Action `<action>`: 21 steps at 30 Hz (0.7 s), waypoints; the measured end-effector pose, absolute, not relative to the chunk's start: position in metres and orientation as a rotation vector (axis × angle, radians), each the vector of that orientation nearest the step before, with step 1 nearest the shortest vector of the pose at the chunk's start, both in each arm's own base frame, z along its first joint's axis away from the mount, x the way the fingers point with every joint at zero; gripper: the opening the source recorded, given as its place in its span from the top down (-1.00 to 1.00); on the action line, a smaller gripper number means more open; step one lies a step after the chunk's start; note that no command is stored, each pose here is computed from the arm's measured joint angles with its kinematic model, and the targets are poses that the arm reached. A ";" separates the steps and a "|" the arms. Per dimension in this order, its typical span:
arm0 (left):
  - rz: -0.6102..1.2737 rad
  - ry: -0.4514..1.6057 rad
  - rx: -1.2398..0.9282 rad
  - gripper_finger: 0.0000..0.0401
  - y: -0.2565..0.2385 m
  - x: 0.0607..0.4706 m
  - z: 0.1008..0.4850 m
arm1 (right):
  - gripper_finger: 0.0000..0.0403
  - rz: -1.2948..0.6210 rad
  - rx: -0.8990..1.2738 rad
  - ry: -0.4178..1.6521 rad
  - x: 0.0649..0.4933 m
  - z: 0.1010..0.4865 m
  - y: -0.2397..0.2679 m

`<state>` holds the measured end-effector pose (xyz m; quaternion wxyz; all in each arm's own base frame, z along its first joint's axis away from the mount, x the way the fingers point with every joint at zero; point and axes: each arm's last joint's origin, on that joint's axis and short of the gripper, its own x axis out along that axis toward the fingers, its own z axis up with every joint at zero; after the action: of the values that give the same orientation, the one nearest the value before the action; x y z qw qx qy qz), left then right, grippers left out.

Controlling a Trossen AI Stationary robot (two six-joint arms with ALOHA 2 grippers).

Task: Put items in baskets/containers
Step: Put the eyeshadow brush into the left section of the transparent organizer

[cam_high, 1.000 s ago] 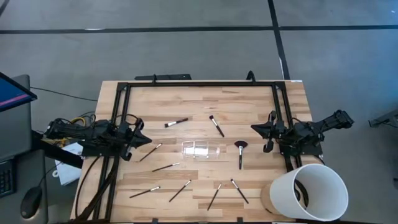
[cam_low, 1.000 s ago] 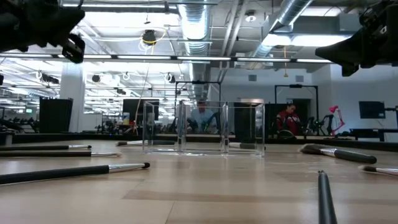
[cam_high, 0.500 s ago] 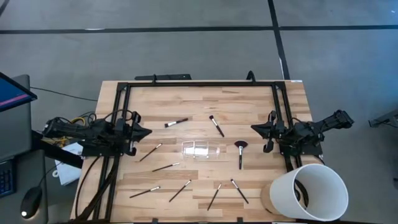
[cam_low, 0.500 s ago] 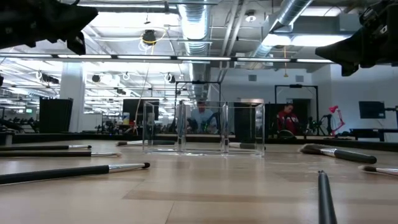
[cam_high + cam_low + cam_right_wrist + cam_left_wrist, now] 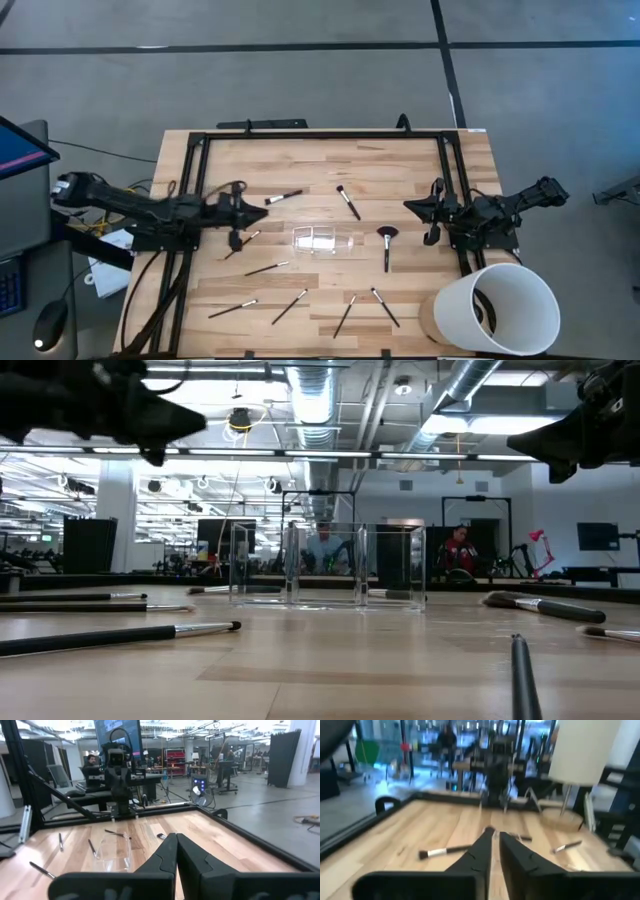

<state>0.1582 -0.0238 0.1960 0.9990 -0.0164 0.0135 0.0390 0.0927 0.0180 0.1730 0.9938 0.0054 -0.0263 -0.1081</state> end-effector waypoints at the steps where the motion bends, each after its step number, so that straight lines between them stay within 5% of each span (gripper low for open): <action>1: 0.084 0.054 -0.025 0.75 -0.026 0.166 0.199 | 1.00 -0.216 0.020 -0.055 0.093 0.173 0.018; 10: 0.128 0.335 -0.005 0.54 -0.047 0.215 0.234 | 1.00 -0.204 0.097 -0.046 0.093 0.172 0.018; 21: 0.208 0.575 -0.201 0.55 -0.054 0.183 0.260 | 1.00 -0.151 0.087 -0.039 0.093 0.172 0.020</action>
<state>0.1833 -0.0536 0.2604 0.9486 -0.0986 0.2828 0.1021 0.0931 0.0199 0.1721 0.9960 0.0432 -0.0197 -0.0752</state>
